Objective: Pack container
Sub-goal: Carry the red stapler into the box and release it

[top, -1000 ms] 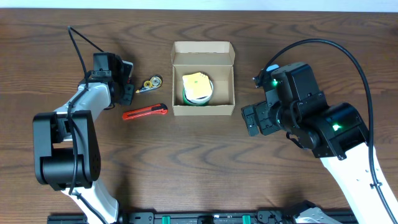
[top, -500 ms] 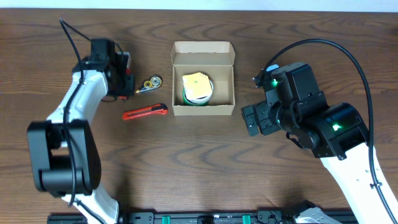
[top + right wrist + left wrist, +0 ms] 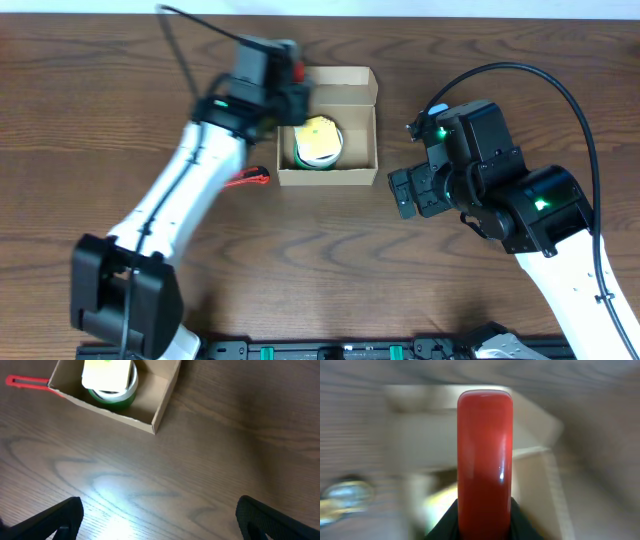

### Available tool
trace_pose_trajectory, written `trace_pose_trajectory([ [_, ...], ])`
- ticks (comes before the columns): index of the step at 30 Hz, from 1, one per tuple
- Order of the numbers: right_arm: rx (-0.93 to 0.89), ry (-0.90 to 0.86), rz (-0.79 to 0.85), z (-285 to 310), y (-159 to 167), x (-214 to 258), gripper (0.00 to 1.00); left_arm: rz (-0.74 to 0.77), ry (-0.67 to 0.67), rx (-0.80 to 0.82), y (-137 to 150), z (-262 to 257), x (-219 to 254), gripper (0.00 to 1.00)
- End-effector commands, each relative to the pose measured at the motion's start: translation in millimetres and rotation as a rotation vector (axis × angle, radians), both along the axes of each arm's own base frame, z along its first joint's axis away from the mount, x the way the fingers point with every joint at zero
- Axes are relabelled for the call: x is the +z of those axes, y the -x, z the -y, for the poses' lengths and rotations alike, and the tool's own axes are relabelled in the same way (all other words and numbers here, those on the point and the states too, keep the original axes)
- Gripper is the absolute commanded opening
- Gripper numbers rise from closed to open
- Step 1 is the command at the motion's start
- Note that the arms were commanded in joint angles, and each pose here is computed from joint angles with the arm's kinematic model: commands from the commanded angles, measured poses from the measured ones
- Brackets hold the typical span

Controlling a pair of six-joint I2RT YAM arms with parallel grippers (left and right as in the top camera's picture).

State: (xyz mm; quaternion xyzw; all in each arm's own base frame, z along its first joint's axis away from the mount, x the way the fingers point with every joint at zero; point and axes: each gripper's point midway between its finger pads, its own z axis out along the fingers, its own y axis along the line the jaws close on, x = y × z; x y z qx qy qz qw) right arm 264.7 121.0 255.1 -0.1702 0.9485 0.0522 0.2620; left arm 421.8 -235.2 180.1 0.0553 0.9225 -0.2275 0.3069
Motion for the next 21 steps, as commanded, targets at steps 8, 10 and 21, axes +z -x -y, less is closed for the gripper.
trace_pose_trajectory([
  [8,0.004,0.003,0.01,2.6,0.7,2.3,0.99,0.088,-0.059,0.059,37.4,78.1,3.6,0.06],
  [10,0.004,0.003,0.01,2.6,0.7,2.3,0.99,0.081,-0.064,0.102,39.0,76.6,1.6,0.06],
  [21,0.004,0.003,0.01,2.6,0.7,2.3,0.99,0.029,-0.074,0.187,26.7,81.3,-38.8,0.06],
])
